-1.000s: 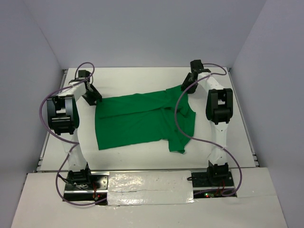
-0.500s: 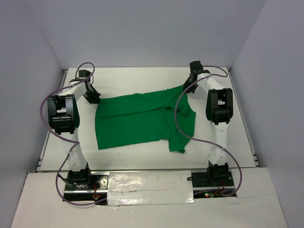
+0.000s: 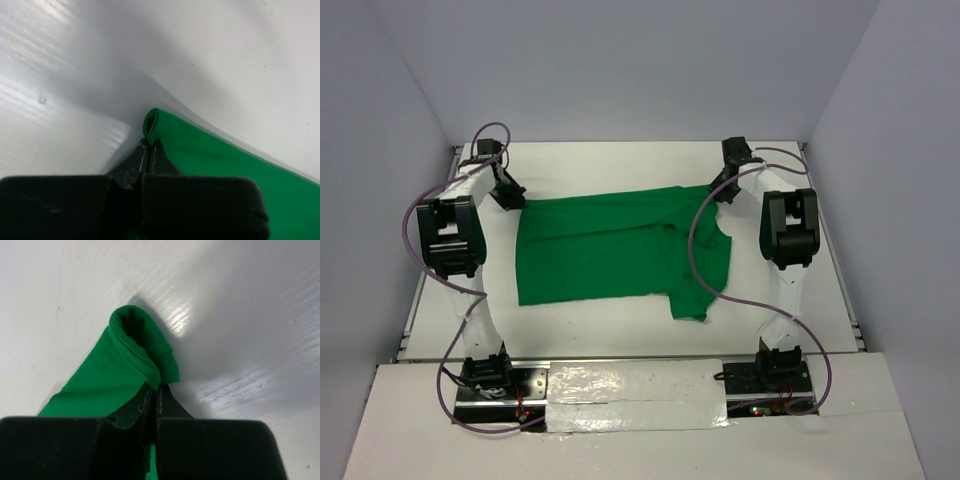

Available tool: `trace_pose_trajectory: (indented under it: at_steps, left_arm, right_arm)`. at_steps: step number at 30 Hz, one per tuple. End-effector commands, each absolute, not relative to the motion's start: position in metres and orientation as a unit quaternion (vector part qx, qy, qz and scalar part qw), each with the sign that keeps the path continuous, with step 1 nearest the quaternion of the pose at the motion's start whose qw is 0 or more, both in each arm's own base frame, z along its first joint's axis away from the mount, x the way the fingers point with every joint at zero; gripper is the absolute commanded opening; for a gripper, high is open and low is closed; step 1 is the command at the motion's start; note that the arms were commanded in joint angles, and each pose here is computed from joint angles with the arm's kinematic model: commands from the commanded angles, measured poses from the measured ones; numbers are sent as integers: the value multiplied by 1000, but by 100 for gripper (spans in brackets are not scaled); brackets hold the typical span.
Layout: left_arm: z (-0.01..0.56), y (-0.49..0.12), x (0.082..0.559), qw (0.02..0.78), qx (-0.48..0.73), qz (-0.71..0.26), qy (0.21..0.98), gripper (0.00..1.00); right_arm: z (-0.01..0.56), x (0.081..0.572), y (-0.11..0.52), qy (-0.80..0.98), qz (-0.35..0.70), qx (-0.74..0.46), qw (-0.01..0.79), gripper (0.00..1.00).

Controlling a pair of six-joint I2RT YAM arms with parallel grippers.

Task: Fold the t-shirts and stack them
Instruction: Fold the flattened tshirt in 1/3 of the way, then grap the side of the flattened tshirt closest away from the robot with both arms

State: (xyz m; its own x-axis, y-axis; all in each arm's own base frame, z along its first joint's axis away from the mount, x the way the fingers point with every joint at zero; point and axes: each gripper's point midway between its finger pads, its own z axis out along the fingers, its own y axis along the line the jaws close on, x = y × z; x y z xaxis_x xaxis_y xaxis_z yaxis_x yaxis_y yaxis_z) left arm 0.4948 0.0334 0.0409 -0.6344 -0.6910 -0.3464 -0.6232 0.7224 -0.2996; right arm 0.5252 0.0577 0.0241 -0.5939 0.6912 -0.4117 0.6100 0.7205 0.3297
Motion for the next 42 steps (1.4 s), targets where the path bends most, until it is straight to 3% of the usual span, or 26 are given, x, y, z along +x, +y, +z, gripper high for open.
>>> trace_pose_trajectory:
  at_steps: [1,9,18,20,21,22,23,24,25,26,27,32,34,35,36,37,39,40,42]
  left_arm:
    - [46,36,518,240,-367,-96,893,0]
    - [62,36,583,278,-371,-131,876,0]
    - [52,41,617,299,-390,-152,857,0]
    - [54,46,617,301,-392,-154,856,0]
    - [61,46,617,306,-389,-155,855,0]
    - [66,47,617,309,-385,-155,856,3]
    - [69,47,614,310,-380,-152,858,11]
    - [75,47,613,314,-378,-151,858,44]
    - [97,48,612,332,-373,-152,853,68]
    - [103,49,608,335,-369,-147,855,94]
    - [131,52,607,359,-363,-144,848,99]
    - [213,77,577,411,-366,-91,830,99]
    - [251,91,551,437,-380,-62,813,99]
    - [237,96,531,415,-390,-45,821,99]
    - [262,98,511,433,-394,-40,810,99]
    - [230,100,488,397,-405,-18,824,99]
    - [237,97,457,400,-404,-23,822,98]
    - [198,90,434,357,-406,-15,841,96]
    - [186,76,409,345,-402,-35,848,91]
  right_arm:
    - [33,535,39,878,52,383,281,0]
    - [38,574,44,871,66,388,294,0]
    - [39,611,55,865,89,387,306,0]
    - [43,617,57,864,96,383,312,15]
    - [46,617,58,864,99,382,312,29]
    - [50,617,60,865,106,380,311,61]
    - [54,616,62,865,110,377,313,74]
    - [68,611,64,864,118,373,318,86]
    - [82,611,62,859,122,372,330,99]
    - [107,603,61,853,128,370,345,100]
    - [122,600,59,849,130,367,358,100]
    - [238,555,44,814,137,342,450,100]
    - [259,537,45,808,146,325,469,100]
    - [266,514,45,808,150,320,472,100]
    - [265,501,48,812,153,312,470,100]
    - [258,475,52,816,155,300,470,100]
    - [245,449,61,825,164,282,461,100]
    - [238,437,71,829,172,270,459,99]
    - [204,400,81,849,170,260,427,99]
